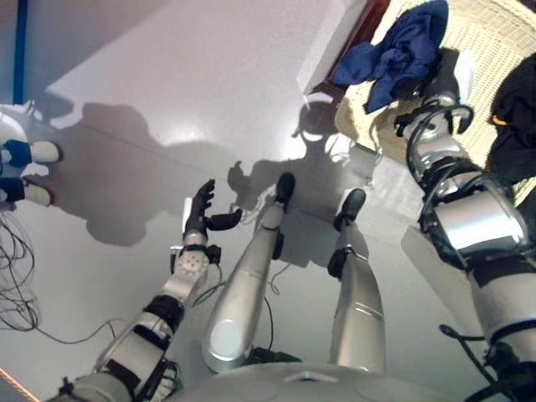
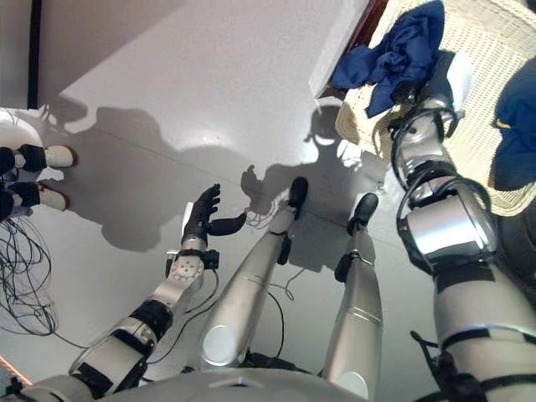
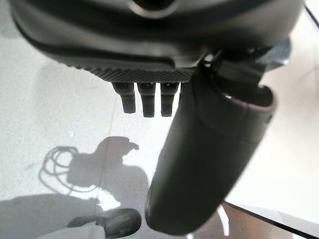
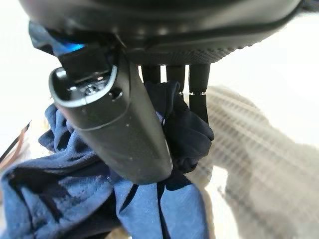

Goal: Pick up the clothes and place them into the washing machine

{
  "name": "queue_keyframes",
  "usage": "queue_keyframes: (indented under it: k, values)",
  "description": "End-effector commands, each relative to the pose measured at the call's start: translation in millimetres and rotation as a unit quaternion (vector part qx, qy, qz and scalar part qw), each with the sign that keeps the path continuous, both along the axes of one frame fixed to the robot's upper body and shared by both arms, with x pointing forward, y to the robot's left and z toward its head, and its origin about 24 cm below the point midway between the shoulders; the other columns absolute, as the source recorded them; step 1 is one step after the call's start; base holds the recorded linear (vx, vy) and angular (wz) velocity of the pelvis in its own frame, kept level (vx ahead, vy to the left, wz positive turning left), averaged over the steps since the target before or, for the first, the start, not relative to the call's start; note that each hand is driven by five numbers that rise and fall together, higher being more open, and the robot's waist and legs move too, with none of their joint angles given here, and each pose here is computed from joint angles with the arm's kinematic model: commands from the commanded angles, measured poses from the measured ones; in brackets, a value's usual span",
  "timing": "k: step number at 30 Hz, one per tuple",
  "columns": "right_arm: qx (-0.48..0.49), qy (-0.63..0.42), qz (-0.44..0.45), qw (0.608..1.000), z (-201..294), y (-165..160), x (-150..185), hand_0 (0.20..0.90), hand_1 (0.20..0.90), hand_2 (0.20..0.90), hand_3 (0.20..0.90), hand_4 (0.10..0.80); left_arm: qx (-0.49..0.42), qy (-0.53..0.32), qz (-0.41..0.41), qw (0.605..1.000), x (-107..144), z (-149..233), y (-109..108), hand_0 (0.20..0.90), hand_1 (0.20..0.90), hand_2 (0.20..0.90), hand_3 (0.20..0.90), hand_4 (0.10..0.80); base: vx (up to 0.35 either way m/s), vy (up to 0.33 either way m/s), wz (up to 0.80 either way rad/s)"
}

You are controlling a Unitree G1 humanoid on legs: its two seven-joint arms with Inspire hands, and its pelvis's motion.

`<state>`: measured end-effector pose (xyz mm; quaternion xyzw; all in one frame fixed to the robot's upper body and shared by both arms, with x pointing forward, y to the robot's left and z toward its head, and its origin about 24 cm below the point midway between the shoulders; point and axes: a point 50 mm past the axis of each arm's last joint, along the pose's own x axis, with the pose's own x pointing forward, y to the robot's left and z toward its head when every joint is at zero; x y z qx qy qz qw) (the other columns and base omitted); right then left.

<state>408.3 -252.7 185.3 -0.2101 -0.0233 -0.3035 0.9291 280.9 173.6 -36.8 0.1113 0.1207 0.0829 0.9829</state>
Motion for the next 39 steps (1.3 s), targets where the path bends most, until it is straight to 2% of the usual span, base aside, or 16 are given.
queue_keyframes:
  k: [1,4,6,7,12,18,20,29,39]
  values:
    - [0.095,-0.144,0.04,0.984,23.9,15.7,-1.9,0.3,0.3,0.3,0.3,0.4,0.007,0.028,0.04,0.999,-17.7,-18.2,10.1,0.9,0.9,0.9,0.9,0.8,-0.011,0.117,-0.28]
    - [0.184,-0.208,0.075,0.958,22.8,26.5,-8.1,0.3,0.3,0.3,0.3,0.4,0.005,0.057,0.043,0.997,-27.1,-30.2,9.8,0.9,0.9,0.9,0.9,0.8,0.007,0.111,-0.35]
    - [0.2,-0.217,0.07,0.953,19.0,23.6,-10.4,0.3,0.3,0.3,0.3,0.4,0.005,0.066,0.041,0.997,-30.4,-34.0,9.1,0.9,0.9,0.9,0.9,0.8,0.02,0.061,-0.37]
    - [0.233,-0.246,0.08,0.937,17.1,26.9,-14.8,0.3,0.3,0.3,0.3,0.4,0.002,0.083,0.043,0.996,-36.6,-40.9,8.7,0.9,0.9,0.9,0.9,0.8,0.023,0.062,-0.28]
    - [0.264,-0.293,0.092,0.914,14.3,30.2,-26.8,0.3,0.3,0.3,0.3,0.4,-0.007,0.109,0.048,0.993,-46.8,-51.4,8.7,0.9,0.9,0.9,0.9,0.8,0.011,0.031,-0.2]
    - [0.361,-0.37,0.045,0.855,8.5,21.9,-41.0,0.3,0.3,0.3,0.3,0.4,-0.026,0.143,0.047,0.988,-64.0,-65.9,2.2,0.9,0.9,0.9,0.9,0.8,0.016,0.008,-0.2]
    - [0.382,-0.378,0.028,0.843,6.6,16.3,-41.0,0.3,0.3,0.3,0.3,0.4,-0.029,0.155,0.043,0.986,-69.9,-70.4,-0.2,0.9,0.9,0.9,0.9,0.8,0.027,0.014,-0.17]
    - [0.501,-0.473,-0.07,0.721,23.5,-27.7,-46.4,0.3,0.3,0.3,0.3,0.4,-0.042,0.188,0.019,0.981,-84.2,-81.3,-14.4,0.9,0.9,0.9,0.9,0.8,0.037,0.021,-0.12]
    - [0.545,-0.531,-0.073,0.645,77.5,-64.5,-45.9,0.3,0.3,0.3,0.3,0.4,-0.044,0.186,0.011,0.982,-80.5,-79.6,-14.4,0.9,0.9,0.9,0.9,0.8,0.013,0.002,-0.15]
